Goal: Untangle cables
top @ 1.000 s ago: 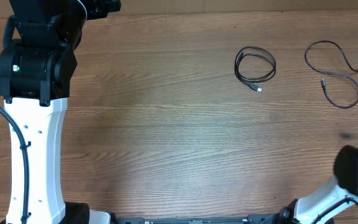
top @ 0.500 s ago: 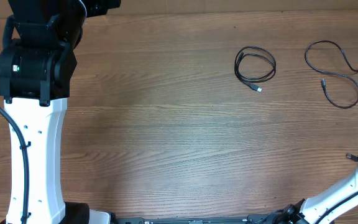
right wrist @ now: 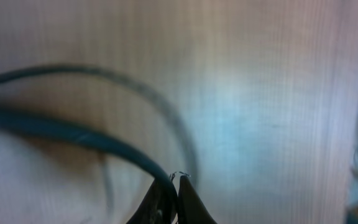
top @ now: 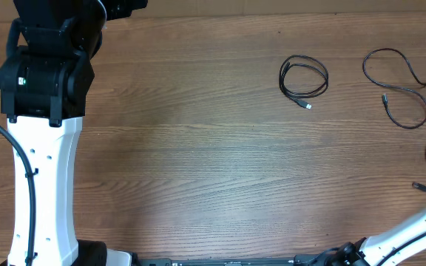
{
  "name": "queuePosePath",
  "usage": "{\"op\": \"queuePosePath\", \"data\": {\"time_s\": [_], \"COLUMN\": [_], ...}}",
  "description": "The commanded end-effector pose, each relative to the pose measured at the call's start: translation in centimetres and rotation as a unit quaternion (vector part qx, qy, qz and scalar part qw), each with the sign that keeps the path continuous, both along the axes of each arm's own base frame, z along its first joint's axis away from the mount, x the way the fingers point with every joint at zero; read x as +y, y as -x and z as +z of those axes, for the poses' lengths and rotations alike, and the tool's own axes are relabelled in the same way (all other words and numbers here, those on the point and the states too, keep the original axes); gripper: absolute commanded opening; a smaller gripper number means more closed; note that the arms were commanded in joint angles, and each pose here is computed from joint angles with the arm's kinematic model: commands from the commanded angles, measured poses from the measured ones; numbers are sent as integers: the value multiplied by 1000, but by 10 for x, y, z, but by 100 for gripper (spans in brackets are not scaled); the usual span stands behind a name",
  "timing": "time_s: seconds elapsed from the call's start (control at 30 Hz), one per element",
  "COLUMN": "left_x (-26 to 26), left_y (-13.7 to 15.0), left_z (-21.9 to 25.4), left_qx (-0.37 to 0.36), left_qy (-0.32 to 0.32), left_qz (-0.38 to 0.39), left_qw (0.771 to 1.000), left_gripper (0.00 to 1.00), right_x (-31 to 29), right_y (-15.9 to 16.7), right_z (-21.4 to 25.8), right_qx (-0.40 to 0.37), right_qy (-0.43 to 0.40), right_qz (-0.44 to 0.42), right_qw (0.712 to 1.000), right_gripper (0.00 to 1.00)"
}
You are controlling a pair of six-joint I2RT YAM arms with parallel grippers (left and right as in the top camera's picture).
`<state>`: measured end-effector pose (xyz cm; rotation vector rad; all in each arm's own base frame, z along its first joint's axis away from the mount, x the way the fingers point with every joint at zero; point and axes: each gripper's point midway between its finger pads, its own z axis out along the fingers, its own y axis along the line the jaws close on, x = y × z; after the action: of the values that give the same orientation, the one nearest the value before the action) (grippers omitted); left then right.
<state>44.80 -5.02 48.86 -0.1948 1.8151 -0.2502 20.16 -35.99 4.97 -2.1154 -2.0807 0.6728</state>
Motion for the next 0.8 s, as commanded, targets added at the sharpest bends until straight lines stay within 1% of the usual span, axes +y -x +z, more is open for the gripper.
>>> {"op": "queuePosePath", "data": {"time_s": [0.0,0.23,0.33,0.4,0.43,0.5,0.53,0.63,0.77], "left_x": [-3,-3,-3,-3,-3,-4,-4,-4,-5], "left_y": [2,1,1,1,0,0,0,-1,-4], "left_z": [4,6,7,8,9,12,13,15,16], "left_qx": [-4,-9,-10,-14,-16,-20,-23,-28,-32], "left_qy": [9,11,13,14,14,14,15,15,16], "left_qz": [-3,-2,-2,-2,-2,-3,-3,-3,-3], "left_qw": [1000,1000,1000,1000,1000,1000,1000,999,999], "left_gripper": [100,100,100,100,100,99,100,100,100], "right_x": [-15,-27,-30,-32,-32,-33,-34,-36,-38], "right_y": [35,89,101,103,103,99,94,83,46], "right_z": [10,18,18,18,17,16,17,22,43], "right_qx": [4,10,10,7,5,0,-4,-10,-56], "right_qy": [30,25,25,26,24,18,13,14,8], "right_qz": [-89,-162,-177,-181,-177,-162,-144,-123,-60], "right_qw": [996,986,984,983,984,987,989,992,997], "right_gripper": [4,4,4,4,32,96,100,100,100]}}
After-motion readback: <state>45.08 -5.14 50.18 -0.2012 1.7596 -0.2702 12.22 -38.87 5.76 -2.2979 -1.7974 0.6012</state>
